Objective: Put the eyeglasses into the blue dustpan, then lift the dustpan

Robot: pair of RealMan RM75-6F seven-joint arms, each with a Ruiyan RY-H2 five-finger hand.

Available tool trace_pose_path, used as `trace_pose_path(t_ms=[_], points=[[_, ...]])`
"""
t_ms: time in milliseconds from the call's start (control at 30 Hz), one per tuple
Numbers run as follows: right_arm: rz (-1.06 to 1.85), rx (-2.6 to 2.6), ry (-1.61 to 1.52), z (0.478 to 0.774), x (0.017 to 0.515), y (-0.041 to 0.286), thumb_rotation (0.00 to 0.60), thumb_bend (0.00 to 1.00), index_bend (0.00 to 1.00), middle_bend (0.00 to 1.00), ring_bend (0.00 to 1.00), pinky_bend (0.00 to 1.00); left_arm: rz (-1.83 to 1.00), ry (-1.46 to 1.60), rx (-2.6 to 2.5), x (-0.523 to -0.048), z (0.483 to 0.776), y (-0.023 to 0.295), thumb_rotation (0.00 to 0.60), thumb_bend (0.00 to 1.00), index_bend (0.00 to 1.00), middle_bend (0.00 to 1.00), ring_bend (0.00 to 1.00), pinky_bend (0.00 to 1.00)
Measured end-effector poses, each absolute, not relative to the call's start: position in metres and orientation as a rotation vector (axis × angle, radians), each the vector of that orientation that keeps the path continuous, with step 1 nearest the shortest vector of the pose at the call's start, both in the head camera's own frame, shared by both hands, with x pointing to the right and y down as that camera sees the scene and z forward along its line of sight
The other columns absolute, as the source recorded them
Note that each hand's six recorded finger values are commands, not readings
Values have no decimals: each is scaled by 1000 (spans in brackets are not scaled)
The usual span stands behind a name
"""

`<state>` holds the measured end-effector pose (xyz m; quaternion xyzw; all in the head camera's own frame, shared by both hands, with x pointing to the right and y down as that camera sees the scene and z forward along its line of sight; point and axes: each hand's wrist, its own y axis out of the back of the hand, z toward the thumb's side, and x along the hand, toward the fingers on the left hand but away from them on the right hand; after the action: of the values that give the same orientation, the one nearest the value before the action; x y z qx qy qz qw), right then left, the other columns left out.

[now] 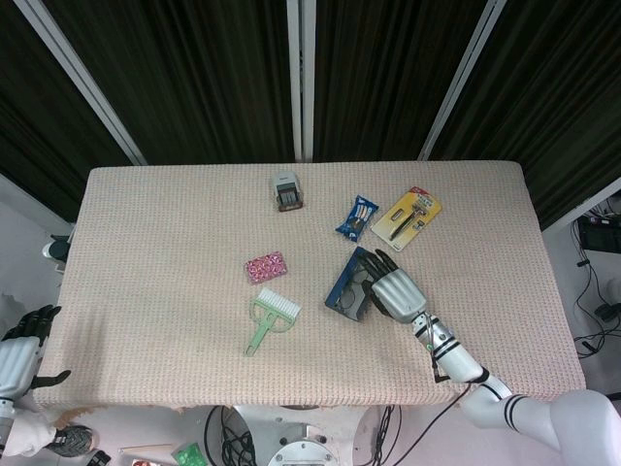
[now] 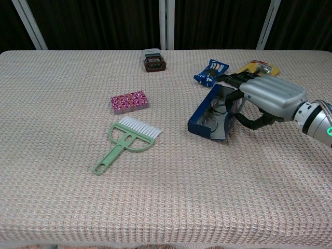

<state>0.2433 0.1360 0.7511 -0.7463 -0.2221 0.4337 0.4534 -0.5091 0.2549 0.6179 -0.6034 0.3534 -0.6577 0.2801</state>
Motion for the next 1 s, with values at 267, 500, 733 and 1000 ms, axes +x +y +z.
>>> trace_pose_path(t_ms=[267, 500, 733, 1000], points=[[1062, -1799, -587, 725, 283, 157, 600, 459, 1000, 28, 0, 0, -1773, 938, -1634, -508, 622, 257, 600, 77, 83, 62, 80, 241], [1042, -1758, -577, 724, 283, 158, 600, 383, 1000, 47, 0, 0, -1762, 927, -1646, -504, 624, 256, 600, 77, 83, 61, 80, 242], [1004, -1735, -583, 737, 273, 154, 600, 381, 1000, 86, 0, 0, -1777, 920, -1641, -508, 623, 257, 600, 78, 83, 61, 80, 242], [935, -1738, -635, 745, 259, 150, 600, 344, 660, 42, 0, 0, -1781, 922, -1639, -509, 623, 257, 600, 77, 83, 62, 80, 242]])
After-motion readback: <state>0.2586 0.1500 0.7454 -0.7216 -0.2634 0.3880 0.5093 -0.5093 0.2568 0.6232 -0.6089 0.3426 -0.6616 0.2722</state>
